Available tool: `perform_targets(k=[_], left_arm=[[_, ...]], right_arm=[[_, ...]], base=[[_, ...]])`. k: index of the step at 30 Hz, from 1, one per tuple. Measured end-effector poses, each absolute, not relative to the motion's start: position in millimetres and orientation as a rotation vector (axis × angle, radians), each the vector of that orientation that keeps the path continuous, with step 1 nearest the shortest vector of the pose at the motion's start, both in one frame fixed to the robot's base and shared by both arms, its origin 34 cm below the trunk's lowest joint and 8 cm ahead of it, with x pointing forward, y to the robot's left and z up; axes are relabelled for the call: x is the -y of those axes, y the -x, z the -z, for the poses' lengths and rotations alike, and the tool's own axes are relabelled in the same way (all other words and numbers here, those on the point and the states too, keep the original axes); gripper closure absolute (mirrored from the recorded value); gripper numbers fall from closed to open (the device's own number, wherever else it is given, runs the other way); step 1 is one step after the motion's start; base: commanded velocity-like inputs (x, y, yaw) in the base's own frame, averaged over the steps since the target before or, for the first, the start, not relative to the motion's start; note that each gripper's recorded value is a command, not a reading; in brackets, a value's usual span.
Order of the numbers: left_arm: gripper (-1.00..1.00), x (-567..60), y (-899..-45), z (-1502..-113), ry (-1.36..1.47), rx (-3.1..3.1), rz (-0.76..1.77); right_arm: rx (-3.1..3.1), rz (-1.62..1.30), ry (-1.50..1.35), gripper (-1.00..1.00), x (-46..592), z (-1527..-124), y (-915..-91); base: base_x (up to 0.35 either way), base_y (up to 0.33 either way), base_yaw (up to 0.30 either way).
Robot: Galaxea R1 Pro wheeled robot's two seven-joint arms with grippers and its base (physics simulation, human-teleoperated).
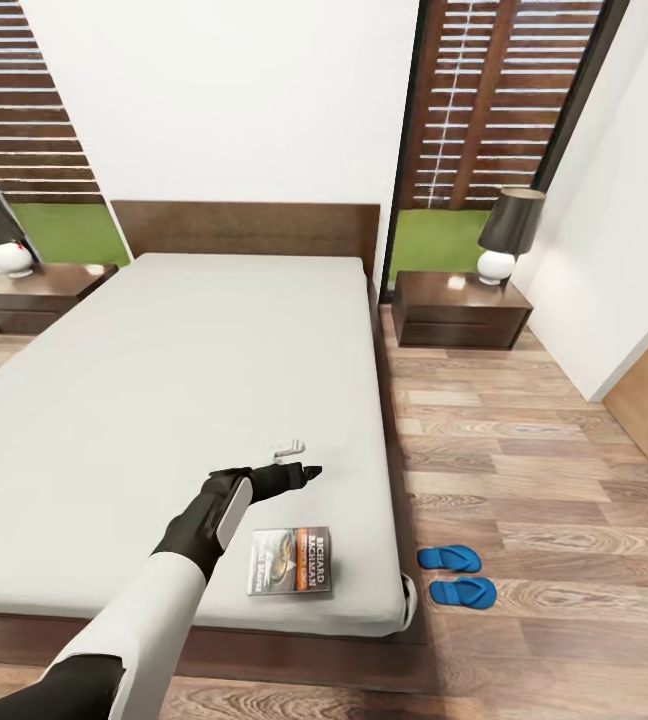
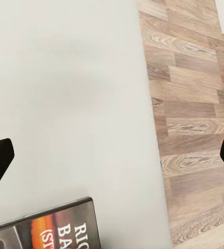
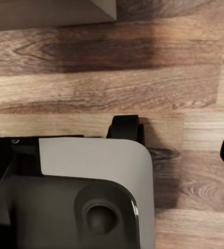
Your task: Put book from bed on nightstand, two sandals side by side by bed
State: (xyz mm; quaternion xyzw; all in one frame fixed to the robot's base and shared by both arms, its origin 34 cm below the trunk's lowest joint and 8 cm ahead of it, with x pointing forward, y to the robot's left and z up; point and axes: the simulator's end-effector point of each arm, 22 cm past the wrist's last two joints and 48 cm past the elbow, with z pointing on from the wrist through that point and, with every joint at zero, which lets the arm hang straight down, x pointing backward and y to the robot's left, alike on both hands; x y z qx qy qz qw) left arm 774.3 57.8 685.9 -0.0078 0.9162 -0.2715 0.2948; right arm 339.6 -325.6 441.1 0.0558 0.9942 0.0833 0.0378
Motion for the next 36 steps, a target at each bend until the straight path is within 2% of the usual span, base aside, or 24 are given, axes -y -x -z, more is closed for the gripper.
perform_targets(k=[36], left_arm=[[-1.00, -58, -771, -623, 0.020, -2.438, 0.722]], right_arm=[[-3.049, -0.256, -0.171, -1.00, 326, -378, -336]], base=[[0.000, 0.000, 0.000]])
